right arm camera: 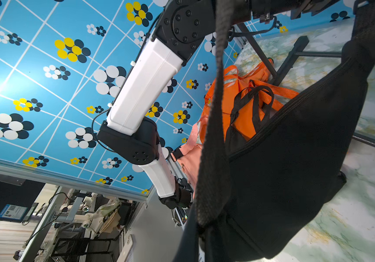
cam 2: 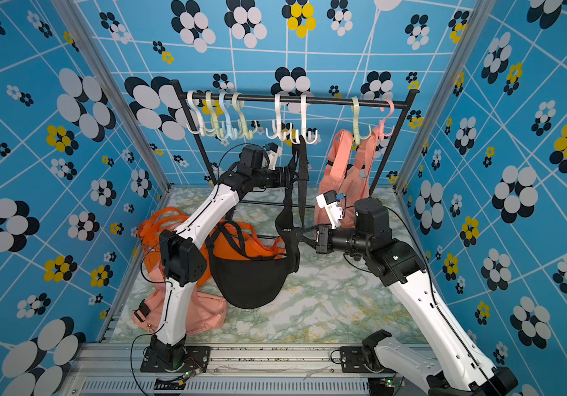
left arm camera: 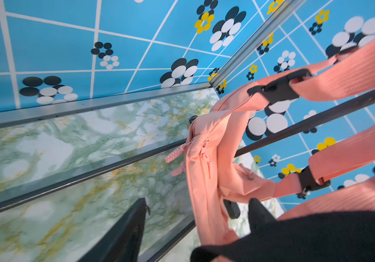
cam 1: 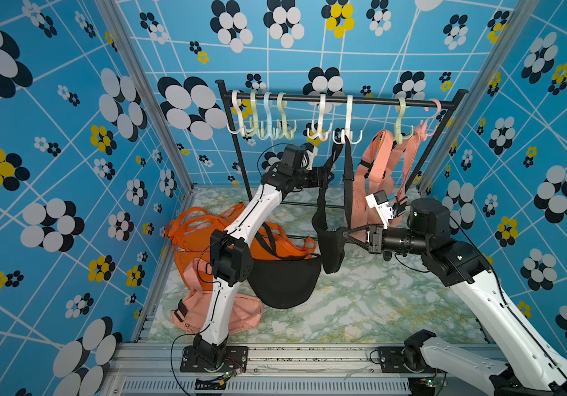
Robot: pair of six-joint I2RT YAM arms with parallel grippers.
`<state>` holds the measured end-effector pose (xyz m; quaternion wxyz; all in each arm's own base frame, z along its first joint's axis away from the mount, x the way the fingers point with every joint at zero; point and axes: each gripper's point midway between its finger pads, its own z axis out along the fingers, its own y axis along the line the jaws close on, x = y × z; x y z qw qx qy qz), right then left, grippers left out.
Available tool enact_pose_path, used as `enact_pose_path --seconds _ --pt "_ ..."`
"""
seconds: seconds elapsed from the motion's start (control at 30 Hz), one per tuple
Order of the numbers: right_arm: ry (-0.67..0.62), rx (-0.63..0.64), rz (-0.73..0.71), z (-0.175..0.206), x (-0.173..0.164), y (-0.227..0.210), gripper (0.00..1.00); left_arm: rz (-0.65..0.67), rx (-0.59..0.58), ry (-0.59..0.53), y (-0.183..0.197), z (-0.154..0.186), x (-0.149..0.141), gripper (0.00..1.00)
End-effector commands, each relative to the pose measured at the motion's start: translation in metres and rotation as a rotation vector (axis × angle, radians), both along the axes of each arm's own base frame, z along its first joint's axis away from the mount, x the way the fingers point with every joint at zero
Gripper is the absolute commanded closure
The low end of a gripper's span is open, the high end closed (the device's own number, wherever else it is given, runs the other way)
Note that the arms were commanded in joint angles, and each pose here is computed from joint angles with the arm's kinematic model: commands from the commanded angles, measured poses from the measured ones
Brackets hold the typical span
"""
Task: Take the bag off the hook
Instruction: Pick up the bag from the hook.
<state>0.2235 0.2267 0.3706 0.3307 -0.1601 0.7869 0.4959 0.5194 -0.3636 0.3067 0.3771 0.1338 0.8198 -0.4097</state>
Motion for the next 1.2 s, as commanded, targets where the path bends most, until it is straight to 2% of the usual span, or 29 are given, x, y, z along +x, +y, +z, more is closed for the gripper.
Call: enact_pose_path --seconds 0.0,0.1,0.2,0.37,0.5,0.63,0.77,0.93,1.07,1.17 --pt "0.023 0.02 0.013 0.0 -0.007 -0.006 1.0 0.012 -0.008 -0.036 0.008 0.024 -0.001 0.52" --pt "0.016 0.009 -0.031 0.0 0.001 -0.015 1.0 -0.005 -0.018 -0.046 0.014 0.039 -0.01 0.8" --pt "-0.016 -0.019 -0.117 0.006 0.014 -0.03 1.0 -0.021 -0.024 -0.062 0.019 0.058 -0.023 0.89" --pt "-0.145 0.004 -0.258 0.048 0.037 -0.054 1.0 -0.067 -0.068 -0.103 0.014 0.096 -0.05 0.9" --pt "-0.308 0.052 -0.358 0.106 0.049 -0.07 1.0 -0.117 -0.114 -0.15 0.0 0.125 -0.075 0.9" --pt "-0.48 0.091 -0.43 0.168 0.049 -0.082 1.0 -0.161 -0.176 -0.191 -0.01 0.152 -0.095 0.88" --pt "-0.625 0.143 -0.439 0.224 0.039 -0.086 1.0 -0.198 -0.231 -0.201 -0.016 0.17 -0.109 0.87" --pt "-0.711 0.185 -0.431 0.266 0.04 -0.084 1.0 -0.226 -0.256 -0.185 -0.022 0.175 -0.118 0.87" --pt "-0.761 0.216 -0.431 0.293 0.045 -0.083 1.0 -0.241 -0.27 -0.136 -0.03 0.163 -0.12 0.82" --pt "-0.795 0.248 -0.411 0.313 0.044 -0.08 1.0 -0.262 -0.284 -0.09 -0.039 0.149 -0.12 0.86"
